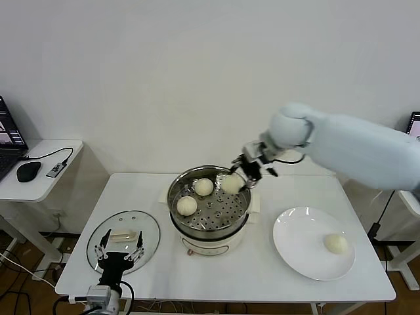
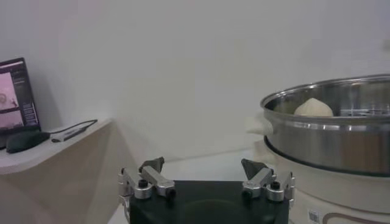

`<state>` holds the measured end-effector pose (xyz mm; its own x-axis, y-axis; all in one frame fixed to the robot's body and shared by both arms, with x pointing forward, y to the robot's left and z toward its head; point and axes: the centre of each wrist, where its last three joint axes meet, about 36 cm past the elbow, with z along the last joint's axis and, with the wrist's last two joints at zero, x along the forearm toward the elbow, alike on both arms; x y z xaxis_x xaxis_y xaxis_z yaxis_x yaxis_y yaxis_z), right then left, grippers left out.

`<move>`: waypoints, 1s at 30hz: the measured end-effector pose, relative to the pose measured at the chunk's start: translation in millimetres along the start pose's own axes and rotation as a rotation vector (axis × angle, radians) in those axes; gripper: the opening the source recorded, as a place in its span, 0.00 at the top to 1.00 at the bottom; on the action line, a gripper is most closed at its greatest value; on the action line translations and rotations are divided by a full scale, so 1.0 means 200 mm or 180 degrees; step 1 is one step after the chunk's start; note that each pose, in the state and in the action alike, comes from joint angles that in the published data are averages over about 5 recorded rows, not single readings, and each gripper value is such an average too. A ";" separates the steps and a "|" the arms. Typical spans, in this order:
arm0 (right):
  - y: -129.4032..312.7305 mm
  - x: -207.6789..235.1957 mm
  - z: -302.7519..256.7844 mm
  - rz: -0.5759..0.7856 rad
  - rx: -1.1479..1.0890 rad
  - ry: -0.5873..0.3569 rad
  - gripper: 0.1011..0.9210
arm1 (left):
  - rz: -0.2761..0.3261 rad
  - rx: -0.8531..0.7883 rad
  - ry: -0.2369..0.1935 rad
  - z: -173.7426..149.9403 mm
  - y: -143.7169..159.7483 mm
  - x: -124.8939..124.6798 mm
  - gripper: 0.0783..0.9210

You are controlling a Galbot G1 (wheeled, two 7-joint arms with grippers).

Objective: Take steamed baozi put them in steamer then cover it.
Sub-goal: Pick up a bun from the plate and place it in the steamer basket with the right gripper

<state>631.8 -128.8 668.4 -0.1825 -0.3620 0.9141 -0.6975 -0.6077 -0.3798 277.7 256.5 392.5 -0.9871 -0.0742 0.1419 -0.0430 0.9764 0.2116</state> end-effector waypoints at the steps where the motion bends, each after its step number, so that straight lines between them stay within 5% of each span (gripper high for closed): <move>1: -0.02 -0.03 -0.03 -0.0025 0.0087 -0.0015 0.42 | -0.0001 0.0001 -0.0004 0.00 0.00 0.00 0.12; 30: -0.05 -0.44 -0.29 -0.0580 0.1694 -0.0015 0.41 | -0.0036 0.0045 -0.0028 -0.02 -0.01 0.01 0.12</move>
<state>614.9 -50.7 599.8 -0.0877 -0.2202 0.9715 -0.2712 -0.9331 -0.2360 275.6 254.3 396.0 -0.9879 -0.0836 0.1310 -0.0564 0.9783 0.1996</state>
